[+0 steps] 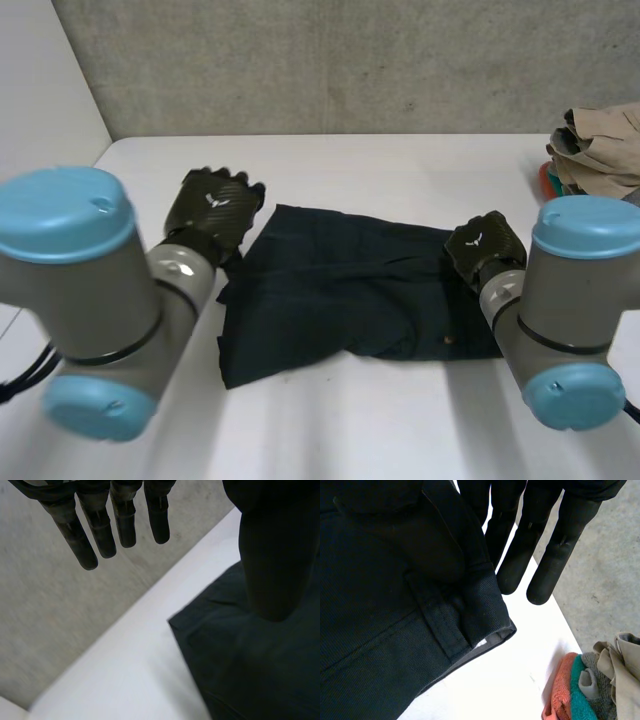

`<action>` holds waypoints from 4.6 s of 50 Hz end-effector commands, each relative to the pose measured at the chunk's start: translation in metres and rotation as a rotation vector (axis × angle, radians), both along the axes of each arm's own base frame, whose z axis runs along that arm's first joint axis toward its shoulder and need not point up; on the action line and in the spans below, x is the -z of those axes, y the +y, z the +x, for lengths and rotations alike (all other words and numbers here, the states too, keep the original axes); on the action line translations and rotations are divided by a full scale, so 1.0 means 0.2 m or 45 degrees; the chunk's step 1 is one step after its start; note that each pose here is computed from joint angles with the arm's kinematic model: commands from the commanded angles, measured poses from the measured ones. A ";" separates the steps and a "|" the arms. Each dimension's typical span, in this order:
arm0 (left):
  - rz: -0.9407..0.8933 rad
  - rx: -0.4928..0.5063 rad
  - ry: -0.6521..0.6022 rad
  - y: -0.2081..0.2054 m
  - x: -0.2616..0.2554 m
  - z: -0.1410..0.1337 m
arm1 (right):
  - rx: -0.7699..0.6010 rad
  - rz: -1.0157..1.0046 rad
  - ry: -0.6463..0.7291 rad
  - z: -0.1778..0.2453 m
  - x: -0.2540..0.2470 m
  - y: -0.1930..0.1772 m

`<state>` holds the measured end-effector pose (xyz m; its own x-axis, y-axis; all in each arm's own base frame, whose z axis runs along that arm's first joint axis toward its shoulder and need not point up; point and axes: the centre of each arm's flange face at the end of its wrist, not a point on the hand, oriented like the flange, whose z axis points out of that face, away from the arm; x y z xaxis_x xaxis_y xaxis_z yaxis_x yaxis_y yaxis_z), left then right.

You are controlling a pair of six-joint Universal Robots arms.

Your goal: Fold the laundry.

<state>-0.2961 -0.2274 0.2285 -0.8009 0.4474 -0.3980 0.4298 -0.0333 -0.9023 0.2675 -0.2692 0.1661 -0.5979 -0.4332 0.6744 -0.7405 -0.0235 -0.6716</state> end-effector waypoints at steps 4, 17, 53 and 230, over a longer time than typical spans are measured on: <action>0.301 0.040 0.030 0.05 0.06 0.10 | -0.033 -0.074 -0.125 -0.04 -0.12 0.12; 0.245 0.075 0.049 -0.23 0.37 -0.07 | -0.114 -0.129 -0.193 -0.08 -0.19 0.27; -0.313 0.114 -0.005 -0.59 0.34 -0.27 | -0.100 -0.147 -0.211 0.00 -0.11 -0.08; -0.007 0.411 0.306 0.00 -0.25 -0.31 | -0.234 -0.006 -0.627 0.01 -0.24 0.10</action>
